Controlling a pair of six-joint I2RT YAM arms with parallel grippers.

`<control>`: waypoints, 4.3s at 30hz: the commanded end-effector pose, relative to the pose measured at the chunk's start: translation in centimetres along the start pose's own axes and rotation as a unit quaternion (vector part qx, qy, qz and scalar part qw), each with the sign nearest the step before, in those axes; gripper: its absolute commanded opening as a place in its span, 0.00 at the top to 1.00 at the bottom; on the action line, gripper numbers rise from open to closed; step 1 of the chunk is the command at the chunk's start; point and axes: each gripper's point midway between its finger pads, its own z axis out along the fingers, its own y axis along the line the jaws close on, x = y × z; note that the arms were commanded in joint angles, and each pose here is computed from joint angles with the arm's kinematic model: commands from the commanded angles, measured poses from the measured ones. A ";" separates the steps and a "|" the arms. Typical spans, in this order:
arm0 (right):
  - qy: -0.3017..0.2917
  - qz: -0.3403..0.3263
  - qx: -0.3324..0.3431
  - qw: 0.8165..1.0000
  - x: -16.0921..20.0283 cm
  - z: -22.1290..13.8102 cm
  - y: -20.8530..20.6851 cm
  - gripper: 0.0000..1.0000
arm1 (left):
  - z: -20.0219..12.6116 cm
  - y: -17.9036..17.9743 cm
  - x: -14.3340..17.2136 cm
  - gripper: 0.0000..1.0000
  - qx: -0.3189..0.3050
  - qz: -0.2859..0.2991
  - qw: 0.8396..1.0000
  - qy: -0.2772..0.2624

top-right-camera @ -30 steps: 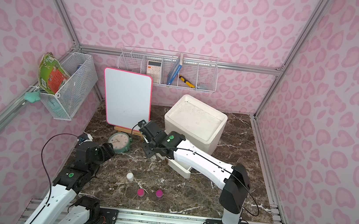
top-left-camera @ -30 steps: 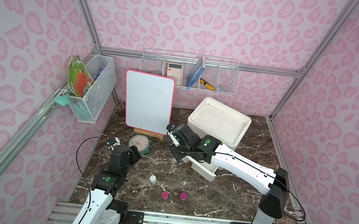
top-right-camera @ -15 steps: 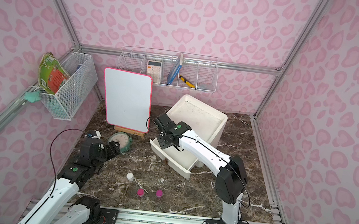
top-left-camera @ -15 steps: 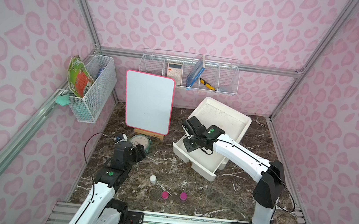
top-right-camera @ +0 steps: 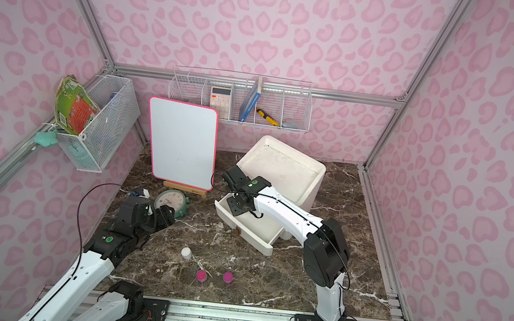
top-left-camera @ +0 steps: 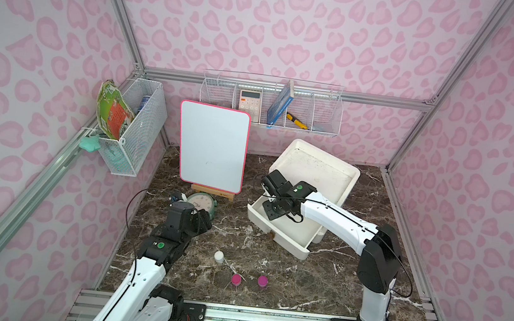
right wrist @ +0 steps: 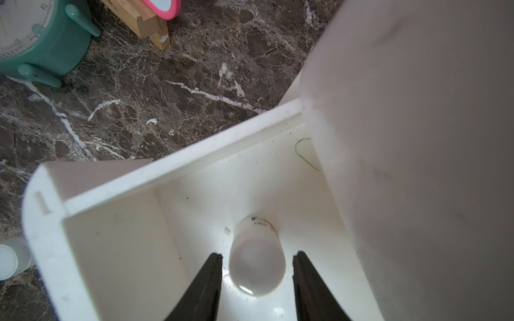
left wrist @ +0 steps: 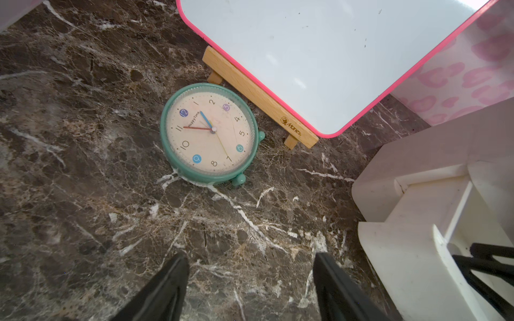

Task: Put the paint cans in the drawer according to color
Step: Place the paint can in the drawer, then pick up the paint can at the center of the board, then place the paint can in the drawer.

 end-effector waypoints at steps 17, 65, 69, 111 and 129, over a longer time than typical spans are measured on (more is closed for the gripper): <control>-0.257 -0.017 -0.027 0.966 -3.9 -11.6 3.2 0.43 | -1.8 1.8 10.8 0.23 -0.103 0.050 0.964 0.241; -0.283 0.048 -0.028 0.958 -1.7 -13.1 0.1 0.45 | 3.1 -0.2 15.7 0.66 -0.128 0.095 0.917 0.365; -0.294 0.056 -0.022 0.954 -1.8 -13.9 -0.5 0.45 | 1.9 -2.1 13.2 0.67 -0.123 0.140 0.923 0.336; -0.412 0.200 0.098 0.884 3.8 -26.1 -14.4 0.48 | 3.8 -26.9 11.5 0.72 0.109 0.500 0.819 0.257; -0.404 0.084 -0.010 0.911 3.0 -22.7 -8.5 0.47 | -0.3 -25.7 5.3 0.77 0.099 0.360 0.919 0.128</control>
